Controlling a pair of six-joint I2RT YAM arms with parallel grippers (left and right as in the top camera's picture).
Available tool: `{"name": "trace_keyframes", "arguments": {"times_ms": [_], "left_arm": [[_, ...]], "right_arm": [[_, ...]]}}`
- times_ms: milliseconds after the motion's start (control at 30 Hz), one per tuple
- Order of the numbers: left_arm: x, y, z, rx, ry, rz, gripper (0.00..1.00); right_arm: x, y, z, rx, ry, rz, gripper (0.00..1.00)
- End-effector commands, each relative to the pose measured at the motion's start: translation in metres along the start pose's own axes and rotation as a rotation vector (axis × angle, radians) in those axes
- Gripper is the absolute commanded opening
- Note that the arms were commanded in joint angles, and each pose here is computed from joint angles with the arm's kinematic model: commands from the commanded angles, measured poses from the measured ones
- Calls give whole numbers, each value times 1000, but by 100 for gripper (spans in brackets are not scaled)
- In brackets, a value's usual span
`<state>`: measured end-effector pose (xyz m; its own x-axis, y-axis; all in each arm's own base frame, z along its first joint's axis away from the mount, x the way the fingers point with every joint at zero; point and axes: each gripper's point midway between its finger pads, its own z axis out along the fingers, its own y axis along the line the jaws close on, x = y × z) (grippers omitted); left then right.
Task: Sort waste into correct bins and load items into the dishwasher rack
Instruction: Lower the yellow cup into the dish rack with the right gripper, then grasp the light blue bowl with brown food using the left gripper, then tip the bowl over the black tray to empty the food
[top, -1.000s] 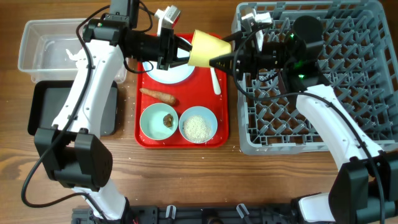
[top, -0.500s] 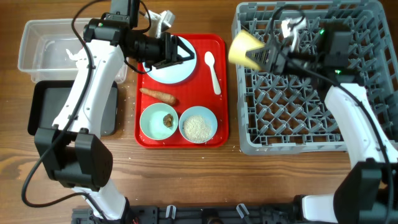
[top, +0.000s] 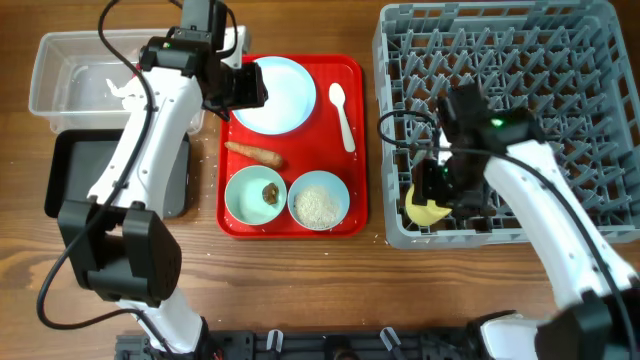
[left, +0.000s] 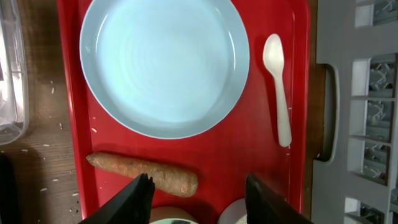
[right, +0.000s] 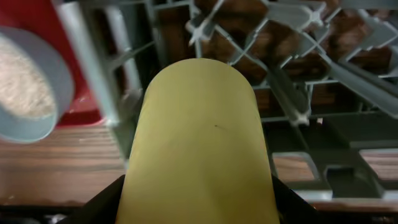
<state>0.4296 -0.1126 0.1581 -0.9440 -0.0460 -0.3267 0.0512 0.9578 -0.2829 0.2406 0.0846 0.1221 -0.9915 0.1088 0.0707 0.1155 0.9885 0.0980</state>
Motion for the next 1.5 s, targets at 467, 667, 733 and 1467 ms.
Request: {"name": "trace_keyframes", "arguments": {"times_ms": [467, 667, 733, 1467], "left_arm": [[123, -32, 32, -258, 319, -174, 45], [151, -6, 84, -306, 277, -277, 36], [143, 2, 93, -320, 214, -305, 28], [69, 84, -76, 326, 83, -336, 4]], "right_arm": [[-87, 51, -114, -162, -420, -126, 99], [-94, 54, -117, -163, -455, -168, 99], [-94, 54, -117, -163, -455, -168, 99], [-98, 56, -119, -169, -473, -170, 99]]}}
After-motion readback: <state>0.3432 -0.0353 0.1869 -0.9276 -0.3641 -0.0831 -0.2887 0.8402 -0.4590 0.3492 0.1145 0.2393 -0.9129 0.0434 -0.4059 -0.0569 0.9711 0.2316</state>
